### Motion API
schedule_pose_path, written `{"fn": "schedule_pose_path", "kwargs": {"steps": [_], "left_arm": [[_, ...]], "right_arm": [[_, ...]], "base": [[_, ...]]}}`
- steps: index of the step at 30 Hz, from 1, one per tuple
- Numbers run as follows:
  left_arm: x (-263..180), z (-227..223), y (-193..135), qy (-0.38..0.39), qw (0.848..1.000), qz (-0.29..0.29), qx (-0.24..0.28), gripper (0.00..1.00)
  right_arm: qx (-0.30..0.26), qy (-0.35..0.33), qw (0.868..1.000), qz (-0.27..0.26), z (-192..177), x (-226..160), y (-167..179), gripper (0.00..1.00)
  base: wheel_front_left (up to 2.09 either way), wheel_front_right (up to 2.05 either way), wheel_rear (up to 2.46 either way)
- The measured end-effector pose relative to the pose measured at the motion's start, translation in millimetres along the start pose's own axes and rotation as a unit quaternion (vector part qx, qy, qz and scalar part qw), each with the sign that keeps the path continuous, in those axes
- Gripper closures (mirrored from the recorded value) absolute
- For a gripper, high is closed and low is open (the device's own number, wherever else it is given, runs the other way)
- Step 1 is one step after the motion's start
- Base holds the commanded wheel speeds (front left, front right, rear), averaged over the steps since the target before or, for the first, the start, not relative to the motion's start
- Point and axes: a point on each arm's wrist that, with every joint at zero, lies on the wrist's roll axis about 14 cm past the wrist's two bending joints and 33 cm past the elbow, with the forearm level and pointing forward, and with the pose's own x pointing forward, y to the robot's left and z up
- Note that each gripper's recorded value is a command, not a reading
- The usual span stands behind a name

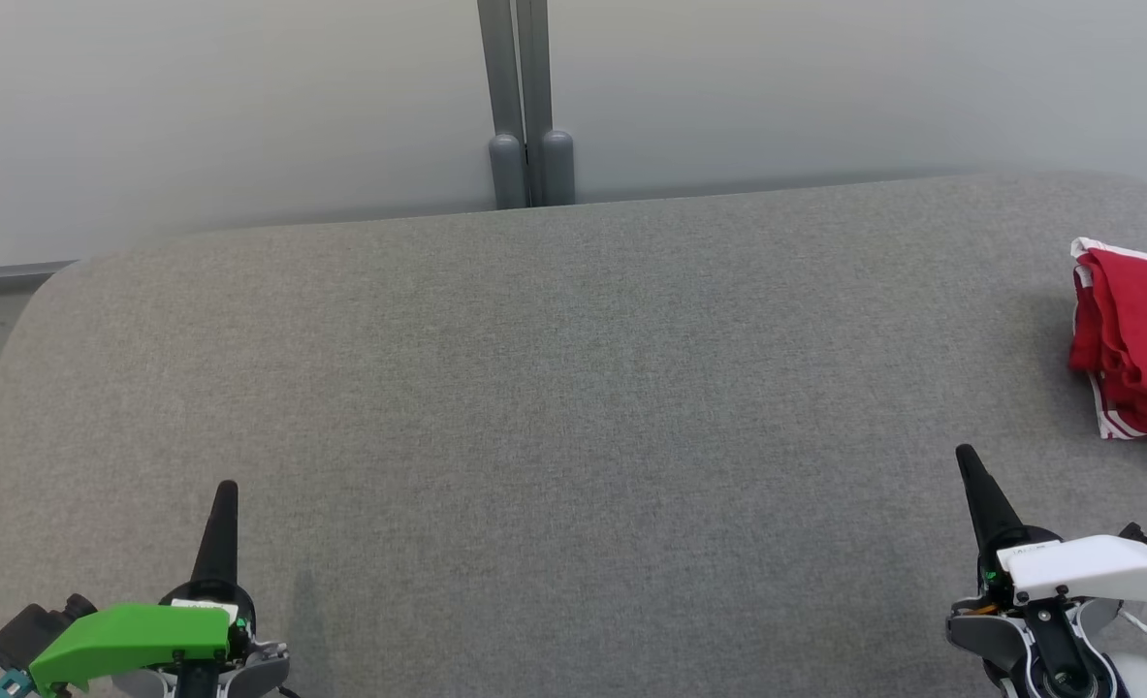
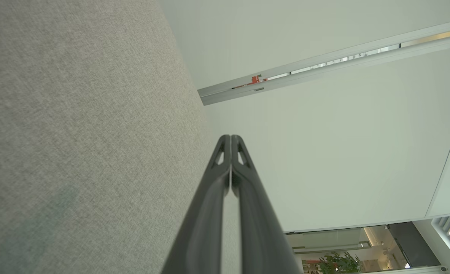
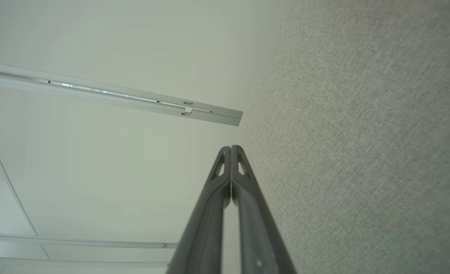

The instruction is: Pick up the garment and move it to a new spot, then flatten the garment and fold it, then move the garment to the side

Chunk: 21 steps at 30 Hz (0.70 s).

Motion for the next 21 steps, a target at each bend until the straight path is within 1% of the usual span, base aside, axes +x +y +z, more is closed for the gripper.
{"fn": "schedule_pose_path", "kwargs": {"steps": [21], "left_arm": [[9,4,-12,0.003,0.997,-0.018,-0.074,1.0]], "right_arm": [[0.087,0.0,0.996,0.016,3,6,10,1.0]], "base": [[0.0,0.0,0.0]]}}
